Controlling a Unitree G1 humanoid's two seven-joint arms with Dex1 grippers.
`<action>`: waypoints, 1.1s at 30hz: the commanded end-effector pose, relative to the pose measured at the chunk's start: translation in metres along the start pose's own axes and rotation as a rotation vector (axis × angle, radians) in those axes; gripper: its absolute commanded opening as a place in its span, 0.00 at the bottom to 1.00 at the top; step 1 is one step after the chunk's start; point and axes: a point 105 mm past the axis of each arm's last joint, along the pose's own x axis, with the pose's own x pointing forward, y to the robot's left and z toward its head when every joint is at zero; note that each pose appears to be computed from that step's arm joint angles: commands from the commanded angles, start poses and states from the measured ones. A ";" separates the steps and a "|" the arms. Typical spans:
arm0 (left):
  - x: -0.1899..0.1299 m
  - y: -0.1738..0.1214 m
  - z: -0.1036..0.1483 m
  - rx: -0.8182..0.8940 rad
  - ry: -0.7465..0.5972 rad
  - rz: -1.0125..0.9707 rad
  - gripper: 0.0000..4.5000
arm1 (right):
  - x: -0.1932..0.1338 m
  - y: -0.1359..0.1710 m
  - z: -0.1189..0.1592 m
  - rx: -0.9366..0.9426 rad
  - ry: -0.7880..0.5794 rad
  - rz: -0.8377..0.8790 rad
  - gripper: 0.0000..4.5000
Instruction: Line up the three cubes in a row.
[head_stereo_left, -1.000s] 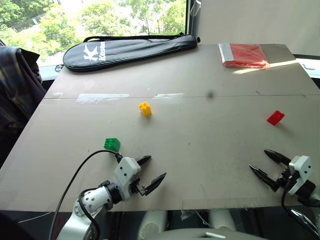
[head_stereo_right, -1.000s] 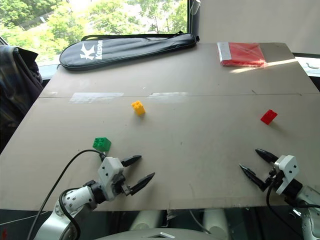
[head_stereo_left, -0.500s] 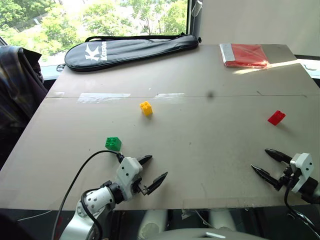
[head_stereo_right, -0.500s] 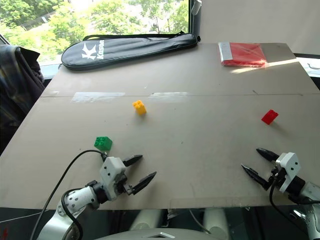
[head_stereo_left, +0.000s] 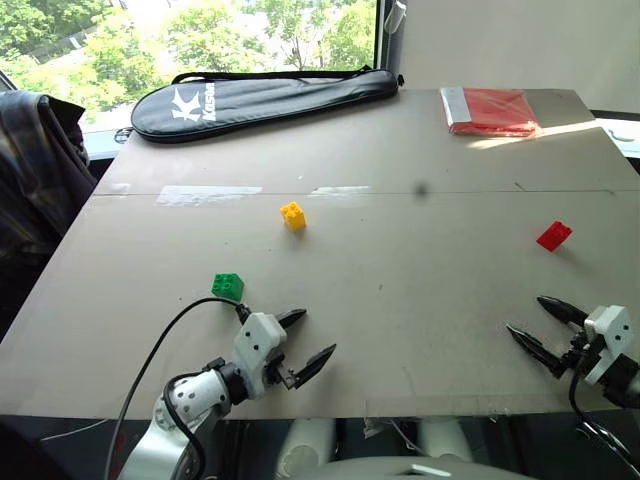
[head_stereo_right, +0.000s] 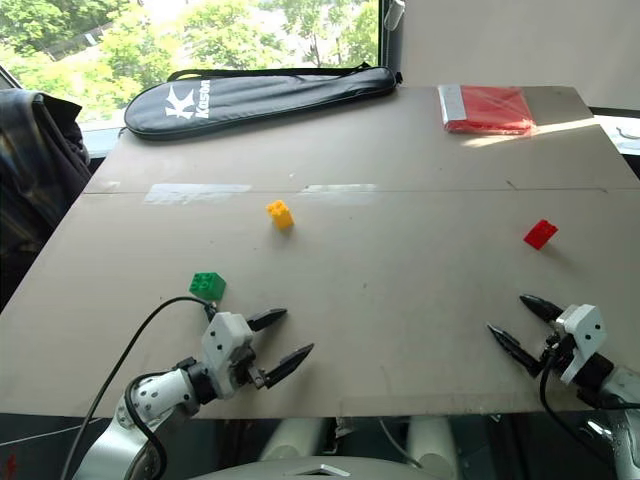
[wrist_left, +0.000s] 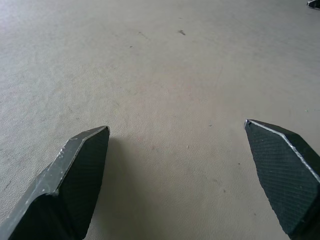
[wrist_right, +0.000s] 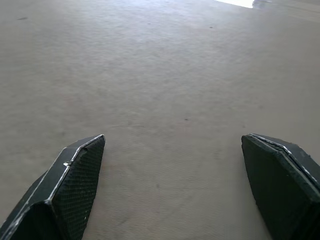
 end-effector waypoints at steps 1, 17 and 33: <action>0.005 -0.005 0.017 0.031 -0.035 -0.103 0.98 | -0.002 -0.028 0.007 -0.046 0.012 -0.285 1.00; 0.033 0.008 0.118 0.315 -0.079 -0.398 0.98 | 0.075 -0.055 0.047 0.175 -0.084 -0.825 1.00; 0.036 0.006 0.145 0.338 -0.121 -0.415 1.00 | 0.120 -0.061 0.056 0.200 -0.124 -0.930 0.70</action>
